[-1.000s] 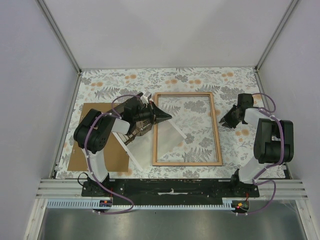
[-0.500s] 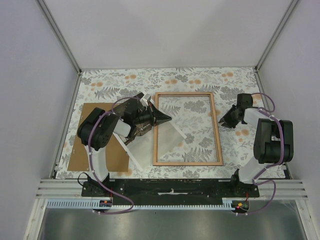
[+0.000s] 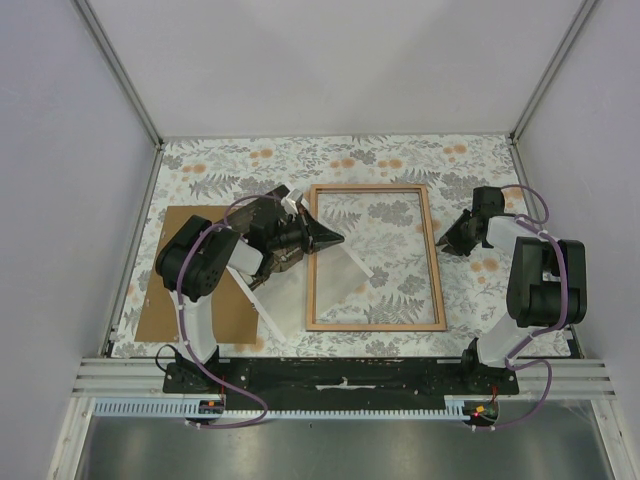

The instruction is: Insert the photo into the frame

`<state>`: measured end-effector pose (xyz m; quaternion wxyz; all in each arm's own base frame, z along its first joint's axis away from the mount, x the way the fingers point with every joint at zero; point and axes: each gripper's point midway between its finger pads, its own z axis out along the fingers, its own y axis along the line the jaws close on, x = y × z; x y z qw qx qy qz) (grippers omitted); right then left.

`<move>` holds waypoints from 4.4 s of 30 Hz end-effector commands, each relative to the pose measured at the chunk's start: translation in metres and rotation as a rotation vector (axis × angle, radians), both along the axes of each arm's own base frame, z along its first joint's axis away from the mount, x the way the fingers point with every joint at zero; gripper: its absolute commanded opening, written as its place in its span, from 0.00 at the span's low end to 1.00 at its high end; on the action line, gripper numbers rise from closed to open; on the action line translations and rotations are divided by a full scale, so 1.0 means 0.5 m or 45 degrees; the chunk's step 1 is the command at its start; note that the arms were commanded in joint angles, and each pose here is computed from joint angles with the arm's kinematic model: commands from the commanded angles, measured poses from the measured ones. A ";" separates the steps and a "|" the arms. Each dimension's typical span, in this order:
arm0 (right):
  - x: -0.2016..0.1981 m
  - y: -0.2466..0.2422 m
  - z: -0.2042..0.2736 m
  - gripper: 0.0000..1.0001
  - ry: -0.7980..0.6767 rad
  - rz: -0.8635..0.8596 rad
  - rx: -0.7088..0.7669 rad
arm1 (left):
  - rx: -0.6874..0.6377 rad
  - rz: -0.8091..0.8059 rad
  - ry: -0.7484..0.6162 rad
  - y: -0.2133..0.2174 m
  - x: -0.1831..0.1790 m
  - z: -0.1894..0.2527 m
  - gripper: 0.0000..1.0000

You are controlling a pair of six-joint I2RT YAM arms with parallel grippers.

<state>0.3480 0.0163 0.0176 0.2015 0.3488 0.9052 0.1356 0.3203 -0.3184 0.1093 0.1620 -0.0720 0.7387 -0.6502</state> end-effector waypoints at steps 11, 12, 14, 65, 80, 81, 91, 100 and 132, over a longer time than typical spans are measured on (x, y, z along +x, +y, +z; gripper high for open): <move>-0.010 0.003 -0.014 0.31 0.039 0.030 -0.034 | 0.120 -0.005 -0.146 -0.007 0.015 -0.024 0.02; -0.010 0.003 -0.014 0.31 0.039 0.031 -0.032 | 0.132 -0.006 -0.143 -0.005 0.017 -0.028 0.02; -0.008 0.004 -0.013 0.31 0.035 0.033 -0.035 | 0.152 -0.011 -0.142 -0.006 0.018 -0.033 0.02; -0.008 0.011 -0.012 0.32 0.040 0.063 -0.054 | 0.387 -0.065 -0.052 -0.008 0.022 -0.110 0.09; -0.009 0.011 -0.013 0.32 0.043 0.059 -0.053 | 0.391 -0.069 -0.048 -0.009 0.022 -0.113 0.09; -0.008 0.011 -0.012 0.32 0.039 0.060 -0.051 | 0.391 -0.069 -0.048 -0.009 0.022 -0.113 0.09; -0.009 0.011 -0.012 0.32 0.041 0.059 -0.050 | 0.399 -0.068 -0.041 -0.007 0.021 -0.116 0.13; -0.011 0.012 -0.013 0.32 0.042 0.063 -0.050 | 0.415 -0.063 -0.036 -0.005 0.023 -0.119 0.17; -0.014 0.010 -0.016 0.32 0.048 0.064 -0.056 | 0.458 -0.074 -0.063 -0.002 0.026 -0.110 0.35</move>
